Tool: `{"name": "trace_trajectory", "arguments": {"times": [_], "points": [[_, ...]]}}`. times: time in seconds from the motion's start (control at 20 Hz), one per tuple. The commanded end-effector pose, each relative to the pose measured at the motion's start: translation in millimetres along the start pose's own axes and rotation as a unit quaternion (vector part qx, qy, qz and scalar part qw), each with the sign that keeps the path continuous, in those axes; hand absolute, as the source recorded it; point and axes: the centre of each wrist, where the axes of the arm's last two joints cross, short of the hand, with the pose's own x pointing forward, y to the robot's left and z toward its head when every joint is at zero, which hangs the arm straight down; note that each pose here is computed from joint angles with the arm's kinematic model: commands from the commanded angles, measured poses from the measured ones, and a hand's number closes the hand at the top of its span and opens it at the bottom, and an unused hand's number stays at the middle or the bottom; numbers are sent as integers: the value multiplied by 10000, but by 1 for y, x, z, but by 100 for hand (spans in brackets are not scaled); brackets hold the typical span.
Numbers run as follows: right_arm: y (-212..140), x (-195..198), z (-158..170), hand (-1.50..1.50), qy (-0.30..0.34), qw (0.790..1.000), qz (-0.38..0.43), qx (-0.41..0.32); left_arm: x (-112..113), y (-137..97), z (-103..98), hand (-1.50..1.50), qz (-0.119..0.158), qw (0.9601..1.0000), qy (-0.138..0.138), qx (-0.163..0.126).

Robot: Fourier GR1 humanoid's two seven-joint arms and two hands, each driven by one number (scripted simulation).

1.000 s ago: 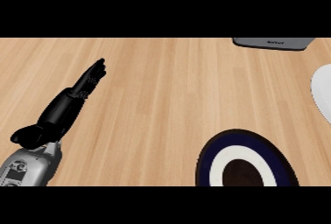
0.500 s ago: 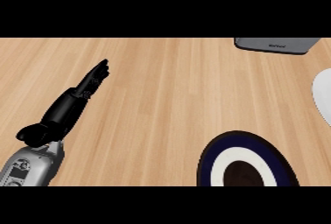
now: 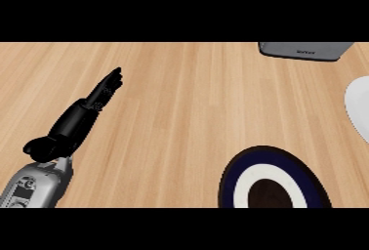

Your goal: Pick the tomato from the plate and place it in the plate

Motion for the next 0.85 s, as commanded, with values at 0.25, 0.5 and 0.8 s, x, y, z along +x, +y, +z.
{"name": "trace_trajectory", "arguments": {"times": [0.25, 0.5, 0.8], "points": [[14, -3, 59, -150, 849, 9848, -1510, 113, 0, 4, 1, 0, -46, 9999, 17, 101], [21, -9, 89, -150, 962, 9807, -1661, 362, -1, 5, 0, 0, -118, 9998, 86, 110], [23, -11, 121, -150, 942, 9802, -1611, 667, -2, 4, 3, 0, -46, 9998, 66, 177]]}}
